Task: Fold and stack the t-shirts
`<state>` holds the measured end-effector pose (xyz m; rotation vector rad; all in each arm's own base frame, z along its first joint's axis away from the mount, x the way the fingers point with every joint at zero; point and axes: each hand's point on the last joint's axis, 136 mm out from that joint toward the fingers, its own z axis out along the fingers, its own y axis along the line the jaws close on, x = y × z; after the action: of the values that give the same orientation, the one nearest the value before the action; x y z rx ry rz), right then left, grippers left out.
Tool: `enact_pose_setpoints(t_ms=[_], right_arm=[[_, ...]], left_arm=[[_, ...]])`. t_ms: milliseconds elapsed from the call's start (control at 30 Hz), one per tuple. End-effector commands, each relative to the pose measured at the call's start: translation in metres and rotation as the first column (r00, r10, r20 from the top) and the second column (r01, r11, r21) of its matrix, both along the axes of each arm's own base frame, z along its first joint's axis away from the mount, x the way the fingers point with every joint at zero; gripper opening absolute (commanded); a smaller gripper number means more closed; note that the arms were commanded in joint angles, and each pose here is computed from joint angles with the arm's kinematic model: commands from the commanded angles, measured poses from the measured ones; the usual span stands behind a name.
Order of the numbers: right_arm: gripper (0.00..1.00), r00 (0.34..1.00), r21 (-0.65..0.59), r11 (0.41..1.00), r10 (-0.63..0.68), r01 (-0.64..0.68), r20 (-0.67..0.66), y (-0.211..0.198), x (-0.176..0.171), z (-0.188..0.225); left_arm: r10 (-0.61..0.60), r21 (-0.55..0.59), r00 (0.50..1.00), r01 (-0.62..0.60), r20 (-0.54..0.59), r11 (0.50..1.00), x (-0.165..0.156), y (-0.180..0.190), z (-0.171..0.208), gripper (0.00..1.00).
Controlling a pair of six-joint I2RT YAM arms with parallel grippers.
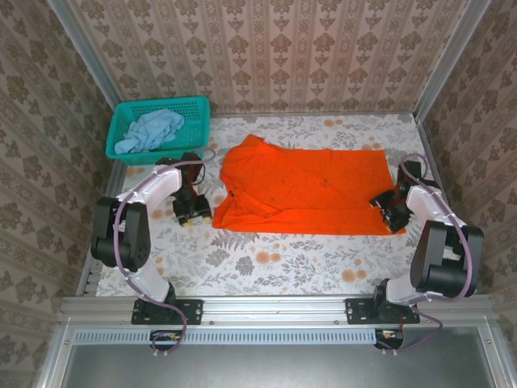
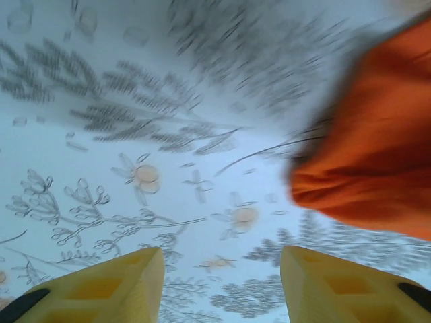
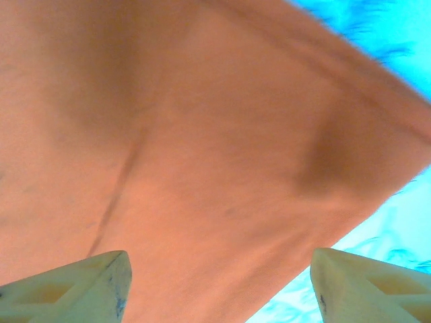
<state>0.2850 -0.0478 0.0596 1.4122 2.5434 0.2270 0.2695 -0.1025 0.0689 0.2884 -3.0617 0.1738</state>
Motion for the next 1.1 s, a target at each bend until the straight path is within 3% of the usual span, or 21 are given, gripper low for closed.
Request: enact_pose_setpoints(t_ms=[0, 100, 167, 233, 333, 467, 567, 700, 867, 1067], right_arm=[[0.68, 0.956, -0.066, 0.98, 0.197, -0.187, 0.216, 0.04, 0.049, 0.038], [0.6, 0.84, -0.071, 0.911, 0.402, -0.405, 0.365, 0.106, 0.084, 0.057], [0.57, 0.741, -0.051, 0.835, 0.514, -0.549, 0.432, 0.155, 0.097, 0.063], [0.53, 0.622, -0.068, 0.715, 0.647, -0.696, 0.441, 0.205, 0.099, 0.065], [0.49, 0.466, -0.082, 0.54, 0.785, -0.838, 0.408, 0.262, 0.09, 0.06], [0.41, 0.336, -0.055, 0.372, 0.885, -0.927, 0.323, 0.311, 0.073, 0.039], [0.32, 0.286, -0.03, 0.302, 0.925, -0.953, 0.249, 0.329, 0.063, 0.021], [0.28, 0.25, -0.062, 0.266, 0.949, -0.962, 0.194, 0.343, 0.06, 0.014], [0.31, 0.201, -0.055, 0.21, 0.97, -0.976, 0.138, 0.357, 0.051, -0.001], [0.41, 0.185, -0.066, 0.191, 0.979, -0.979, 0.086, 0.358, 0.052, -0.014]], left_arm=[[-0.044, -0.163, 0.996, 0.056, 0.08, 0.985, 0.019, -0.034, 0.022, 0.49], [-0.114, -0.307, 0.987, 0.143, 0.111, 0.941, 0.024, -0.071, 0.028, 0.49], [-0.186, -0.368, 0.976, 0.215, 0.112, 0.905, 0.019, -0.093, 0.028, 0.49], [-0.268, -0.363, 0.959, 0.284, 0.095, 0.888, 0.008, -0.105, 0.022, 0.49], [-0.301, -0.33, 0.953, 0.295, 0.033, 0.897, -0.003, -0.102, 0.0, 0.48], [-0.304, -0.252, 0.952, 0.285, -0.039, 0.925, -0.006, -0.087, -0.026, 0.47], [-0.305, -0.211, 0.95, 0.286, -0.067, 0.935, -0.003, -0.079, -0.04, 0.46], [-0.303, -0.202, 0.948, 0.279, -0.1, 0.939, -0.005, -0.074, -0.05, 0.45], [-0.299, -0.194, 0.946, 0.272, -0.125, 0.942, -0.013, -0.07, -0.057, 0.45], [-0.295, -0.193, 0.946, 0.266, -0.137, 0.944, -0.015, -0.069, -0.06, 0.46]])
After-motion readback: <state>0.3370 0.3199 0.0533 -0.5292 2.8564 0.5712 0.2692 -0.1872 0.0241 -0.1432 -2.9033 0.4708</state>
